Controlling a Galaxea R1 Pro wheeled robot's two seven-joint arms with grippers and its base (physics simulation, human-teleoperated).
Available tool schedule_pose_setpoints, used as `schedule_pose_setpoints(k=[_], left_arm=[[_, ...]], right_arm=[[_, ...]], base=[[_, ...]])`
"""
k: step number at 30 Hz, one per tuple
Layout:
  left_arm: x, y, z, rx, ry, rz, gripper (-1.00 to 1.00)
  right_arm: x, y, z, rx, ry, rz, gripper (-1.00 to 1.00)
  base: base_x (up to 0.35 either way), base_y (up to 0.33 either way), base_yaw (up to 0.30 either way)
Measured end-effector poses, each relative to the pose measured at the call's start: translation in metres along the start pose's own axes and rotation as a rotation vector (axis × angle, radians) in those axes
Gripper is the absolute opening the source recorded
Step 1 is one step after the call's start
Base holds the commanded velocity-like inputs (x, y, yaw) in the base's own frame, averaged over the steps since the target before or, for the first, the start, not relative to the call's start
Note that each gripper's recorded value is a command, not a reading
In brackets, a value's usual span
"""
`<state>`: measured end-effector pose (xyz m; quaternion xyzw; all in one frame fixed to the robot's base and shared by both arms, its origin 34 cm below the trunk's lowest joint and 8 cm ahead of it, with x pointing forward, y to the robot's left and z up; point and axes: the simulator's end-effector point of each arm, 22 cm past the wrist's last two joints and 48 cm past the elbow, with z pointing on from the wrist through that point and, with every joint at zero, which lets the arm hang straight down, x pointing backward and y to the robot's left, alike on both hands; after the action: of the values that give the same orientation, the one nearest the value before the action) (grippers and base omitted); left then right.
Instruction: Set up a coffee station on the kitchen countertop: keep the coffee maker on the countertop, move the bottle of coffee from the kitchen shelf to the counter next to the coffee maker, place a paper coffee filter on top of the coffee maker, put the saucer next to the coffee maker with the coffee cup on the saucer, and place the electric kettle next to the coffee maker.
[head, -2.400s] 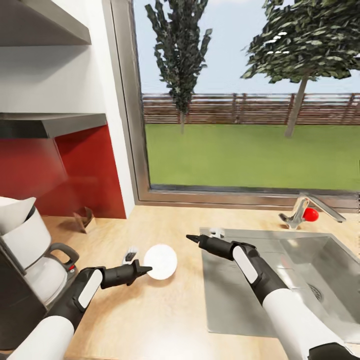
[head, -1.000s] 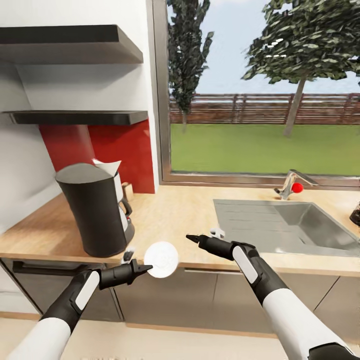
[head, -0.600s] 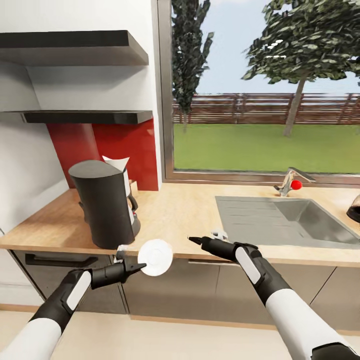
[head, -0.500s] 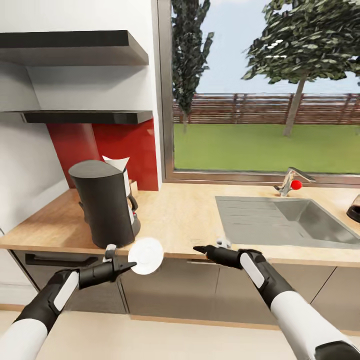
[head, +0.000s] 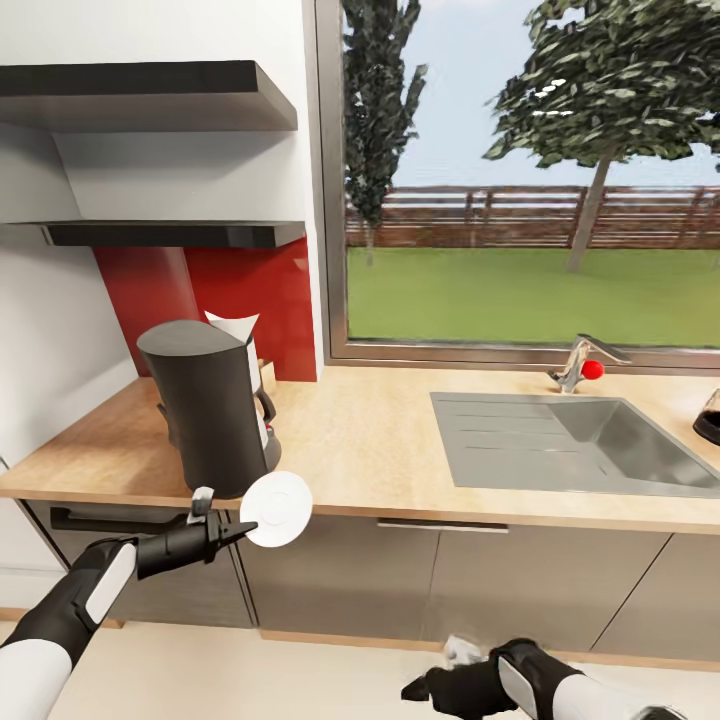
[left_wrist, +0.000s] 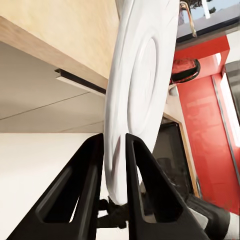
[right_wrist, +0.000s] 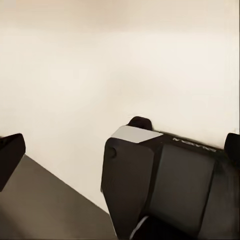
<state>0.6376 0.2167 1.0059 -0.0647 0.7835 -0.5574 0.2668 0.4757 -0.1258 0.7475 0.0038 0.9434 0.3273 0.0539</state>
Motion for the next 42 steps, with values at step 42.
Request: schedule_pose_setpoints(k=[42], left_arm=[[0.02,0.038,-0.056,-0.066,0.006,-0.022,-1.0]], right_arm=[[0.091,-0.044,0.058,0.433,-0.052,-0.06,1.0]], base=[[-0.076,0.117,0.0]])
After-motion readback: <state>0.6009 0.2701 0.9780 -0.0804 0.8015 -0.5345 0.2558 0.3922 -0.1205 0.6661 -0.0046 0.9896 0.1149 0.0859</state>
